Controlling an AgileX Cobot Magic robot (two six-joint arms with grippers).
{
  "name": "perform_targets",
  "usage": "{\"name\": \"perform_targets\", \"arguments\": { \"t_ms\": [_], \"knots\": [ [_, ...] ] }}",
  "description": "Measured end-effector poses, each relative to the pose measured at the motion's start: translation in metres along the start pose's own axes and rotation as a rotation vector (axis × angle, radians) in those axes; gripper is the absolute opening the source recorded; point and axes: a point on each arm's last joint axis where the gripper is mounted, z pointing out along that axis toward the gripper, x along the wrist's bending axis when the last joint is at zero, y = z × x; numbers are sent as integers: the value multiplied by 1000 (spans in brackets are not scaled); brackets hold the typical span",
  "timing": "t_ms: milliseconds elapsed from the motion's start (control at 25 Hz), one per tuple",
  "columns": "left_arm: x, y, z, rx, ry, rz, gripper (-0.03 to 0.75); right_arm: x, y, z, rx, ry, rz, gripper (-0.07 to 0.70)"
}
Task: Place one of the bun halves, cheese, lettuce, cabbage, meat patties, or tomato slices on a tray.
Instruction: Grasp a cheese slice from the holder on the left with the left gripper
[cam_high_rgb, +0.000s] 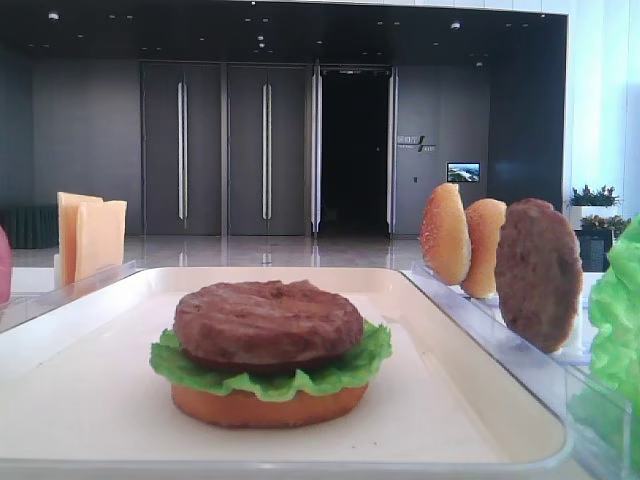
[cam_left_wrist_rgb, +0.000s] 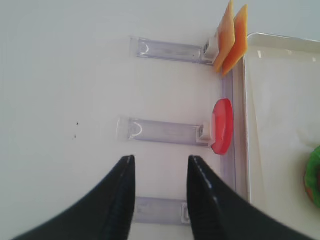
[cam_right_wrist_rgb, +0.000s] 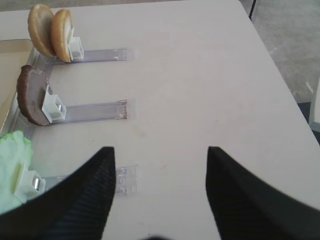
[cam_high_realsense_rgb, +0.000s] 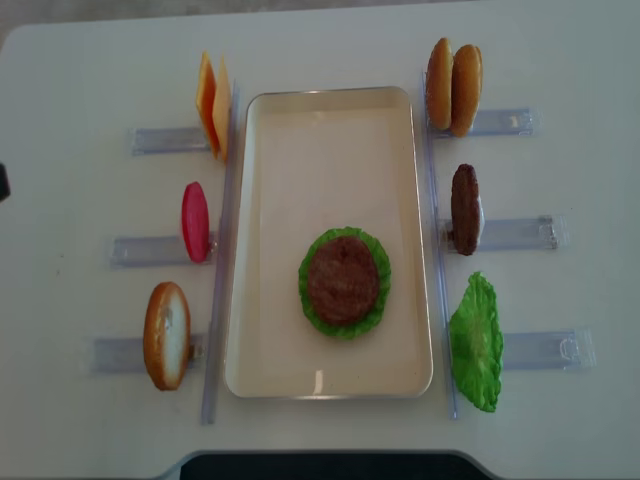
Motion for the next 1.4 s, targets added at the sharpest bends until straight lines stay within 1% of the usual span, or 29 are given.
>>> {"name": "perform_targets", "arguments": {
  "t_ms": [40, 120, 200, 360, 480, 640, 840, 1080, 1200, 1400],
  "knots": [
    [-1, 12, 11, 30, -3, 12, 274, 0, 0, 0, 0, 0, 0, 414],
    [-1, 34, 32, 79, -7, 19, 275, 0, 0, 0, 0, 0, 0, 414],
    [-1, 54, 60, 141, -5, 24, 284, 0, 0, 0, 1, 0, 0, 414],
    [-1, 89, 109, 221, -8, 40, 348, 0, 0, 0, 2, 0, 0, 414],
    [-2, 111, 139, 258, -18, 34, 375, 0, 0, 0, 2, 0, 0, 414],
    [-4, 136, 171, 269, -34, 21, 382, 0, 0, 0, 2, 0, 0, 414],
    [-5, 157, 200, 268, -53, 8, 382, 0, 0, 0, 2, 0, 0, 414],
    [-5, 169, 227, 320, -60, -10, 383, 0, 0, 0, 2, 0, 0, 414],
    [-5, 169, 231, 341, -61, -12, 383, 0, 0, 0, 2, 0, 0, 414],
    [-8, 170, 230, 345, -61, -17, 383, 0, 0, 0, 2, 0, 0, 414]
  ]
}}
